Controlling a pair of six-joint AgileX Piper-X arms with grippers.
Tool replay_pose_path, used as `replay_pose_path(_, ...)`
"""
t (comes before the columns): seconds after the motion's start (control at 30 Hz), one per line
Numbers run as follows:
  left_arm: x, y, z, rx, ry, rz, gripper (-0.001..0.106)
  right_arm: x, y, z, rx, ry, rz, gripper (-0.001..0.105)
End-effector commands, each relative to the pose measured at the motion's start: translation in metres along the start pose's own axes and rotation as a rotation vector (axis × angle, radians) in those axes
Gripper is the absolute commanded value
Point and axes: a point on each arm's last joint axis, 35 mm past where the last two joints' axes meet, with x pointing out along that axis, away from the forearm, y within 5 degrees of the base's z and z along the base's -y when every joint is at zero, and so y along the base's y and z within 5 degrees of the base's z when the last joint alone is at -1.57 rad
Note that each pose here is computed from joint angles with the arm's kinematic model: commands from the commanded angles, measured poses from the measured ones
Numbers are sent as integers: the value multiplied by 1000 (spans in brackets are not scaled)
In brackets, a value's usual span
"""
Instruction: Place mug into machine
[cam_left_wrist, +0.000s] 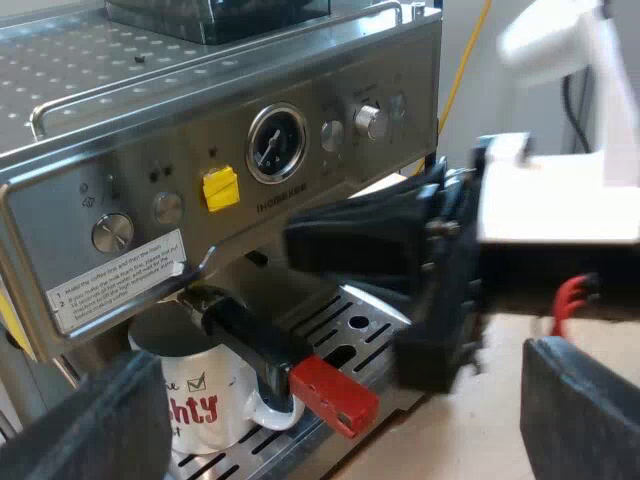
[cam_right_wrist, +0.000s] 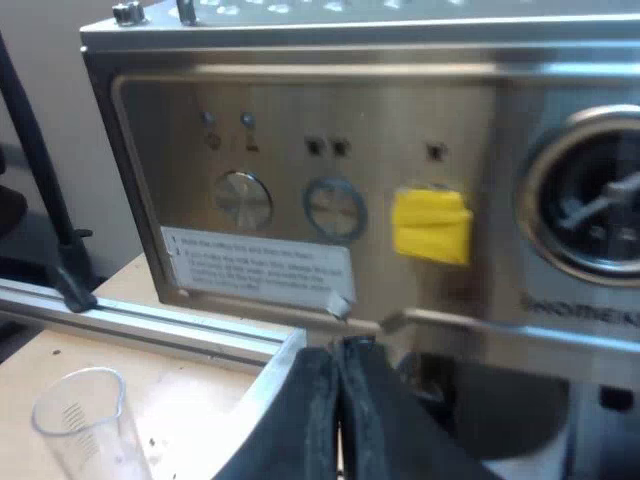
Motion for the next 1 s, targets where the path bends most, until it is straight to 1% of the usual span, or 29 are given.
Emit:
replay_pose_path(0.03,-1,-1,3,4,-20,-3,73,14,4,3,-8,0,-25,0)
replay_pose_path(0.13,-1,-1,3,3,-20,-3,73,29,6,6,-8,6,-58,0)
replay_pose_path(0.23,-1,-1,3,3,-20,-3,73,41,5,10,-22,7,-81,0)
replay_pose_path(0.33,-1,-1,3,3,-20,-3,73,49,3,11,-20,9,-102,0)
replay_pose_path(0.43,-1,-1,3,3,-20,-3,73,52,0,12,-34,15,-142,0)
replay_pose_path(0.6,-1,-1,3,3,-20,-3,73,59,-10,9,-36,31,-188,0)
replay_pose_path(1.0,-1,-1,3,3,-20,-3,73,67,-22,7,-29,38,-212,0)
